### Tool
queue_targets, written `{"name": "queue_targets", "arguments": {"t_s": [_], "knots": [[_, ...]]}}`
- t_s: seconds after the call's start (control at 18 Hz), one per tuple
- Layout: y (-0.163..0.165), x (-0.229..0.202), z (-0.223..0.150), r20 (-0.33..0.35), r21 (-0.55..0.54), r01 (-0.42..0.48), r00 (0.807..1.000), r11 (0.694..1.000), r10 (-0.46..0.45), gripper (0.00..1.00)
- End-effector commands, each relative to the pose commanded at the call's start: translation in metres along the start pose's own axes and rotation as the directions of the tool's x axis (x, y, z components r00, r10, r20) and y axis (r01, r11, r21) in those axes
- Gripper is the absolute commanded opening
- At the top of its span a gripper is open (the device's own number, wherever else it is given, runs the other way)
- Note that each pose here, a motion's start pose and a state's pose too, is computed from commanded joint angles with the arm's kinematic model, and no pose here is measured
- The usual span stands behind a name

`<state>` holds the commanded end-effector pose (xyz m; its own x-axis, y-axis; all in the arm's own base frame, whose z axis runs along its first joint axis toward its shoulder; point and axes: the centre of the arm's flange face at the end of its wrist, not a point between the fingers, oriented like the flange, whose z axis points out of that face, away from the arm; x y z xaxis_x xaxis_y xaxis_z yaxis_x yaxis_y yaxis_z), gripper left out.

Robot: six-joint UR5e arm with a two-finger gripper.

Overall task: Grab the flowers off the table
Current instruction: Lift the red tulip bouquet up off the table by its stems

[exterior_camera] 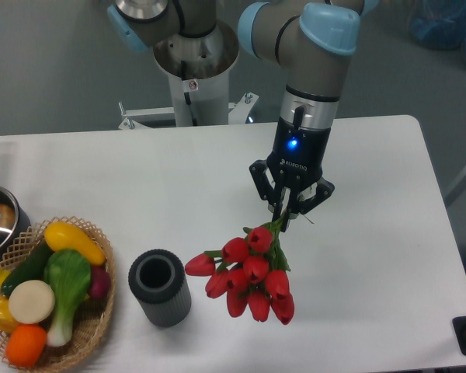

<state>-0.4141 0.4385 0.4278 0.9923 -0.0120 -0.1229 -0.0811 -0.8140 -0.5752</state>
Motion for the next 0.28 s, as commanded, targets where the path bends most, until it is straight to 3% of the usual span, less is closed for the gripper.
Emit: {"name": "queue_targets", "arguments": {"t_s": [0.28], "knots": [[-0.0035, -0.0006, -0.0024, 0.002, 0.008, 0.000, 1.000, 1.000, 0.000, 0.18]]}}
